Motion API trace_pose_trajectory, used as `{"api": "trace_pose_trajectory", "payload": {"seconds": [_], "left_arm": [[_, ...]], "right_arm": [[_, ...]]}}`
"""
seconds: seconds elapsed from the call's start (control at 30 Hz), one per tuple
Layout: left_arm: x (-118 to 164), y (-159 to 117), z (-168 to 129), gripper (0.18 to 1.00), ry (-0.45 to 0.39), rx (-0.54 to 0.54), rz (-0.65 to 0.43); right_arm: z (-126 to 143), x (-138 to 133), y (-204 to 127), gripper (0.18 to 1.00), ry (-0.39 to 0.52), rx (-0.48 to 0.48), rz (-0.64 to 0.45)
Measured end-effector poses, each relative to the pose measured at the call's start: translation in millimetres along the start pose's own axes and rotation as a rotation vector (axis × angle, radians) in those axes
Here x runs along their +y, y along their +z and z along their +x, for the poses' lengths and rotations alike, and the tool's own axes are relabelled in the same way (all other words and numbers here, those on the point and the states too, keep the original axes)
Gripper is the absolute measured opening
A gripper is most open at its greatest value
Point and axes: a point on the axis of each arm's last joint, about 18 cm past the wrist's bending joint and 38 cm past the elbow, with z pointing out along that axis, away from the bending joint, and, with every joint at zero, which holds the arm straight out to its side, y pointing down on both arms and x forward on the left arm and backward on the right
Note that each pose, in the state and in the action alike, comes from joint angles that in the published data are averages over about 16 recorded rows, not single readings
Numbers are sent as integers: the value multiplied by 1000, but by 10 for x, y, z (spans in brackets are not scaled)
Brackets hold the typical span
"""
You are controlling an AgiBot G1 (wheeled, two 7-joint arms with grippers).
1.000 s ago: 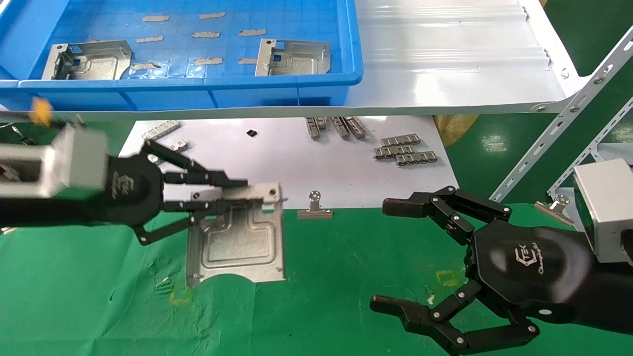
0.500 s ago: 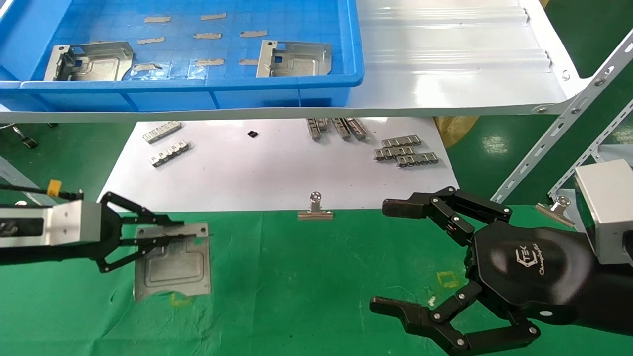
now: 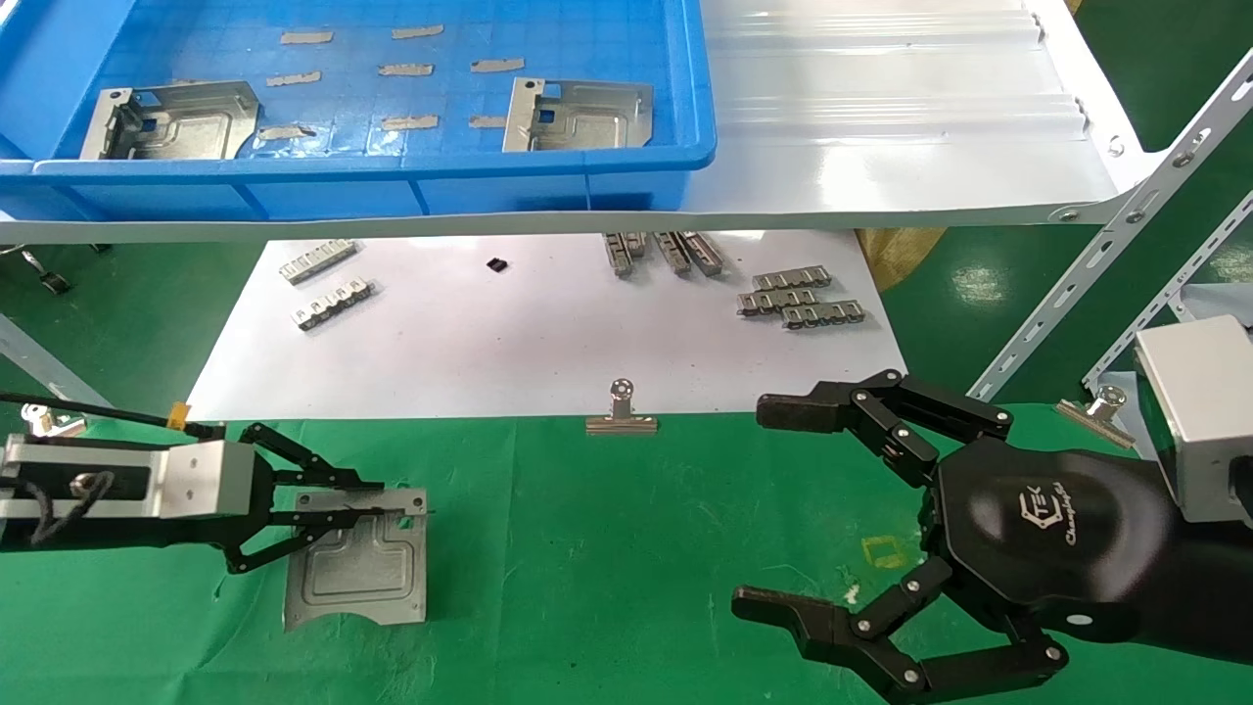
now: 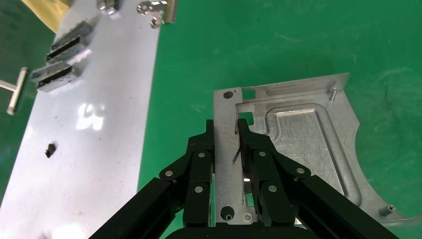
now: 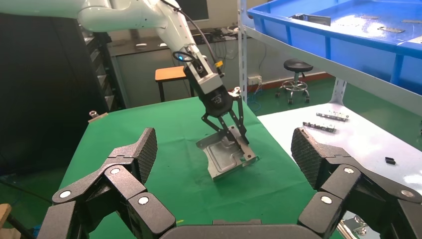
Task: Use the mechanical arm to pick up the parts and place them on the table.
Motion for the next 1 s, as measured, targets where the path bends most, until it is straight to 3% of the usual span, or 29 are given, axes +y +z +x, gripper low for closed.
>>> {"api": "trace_pose_trajectory", "payload": {"seconds": [0.5,0.7,1.0], "left_arm": [[46,24,20,302,11,13,-12],[-9,8,13,363,-40,5,23],[-68,25,10,525,-171,-21,83]], "right_arm": [[0,0,0,1001,0,0,0],[0,0,0,1001,0,0,0],[0,0,0,1001,0,0,0]]}}
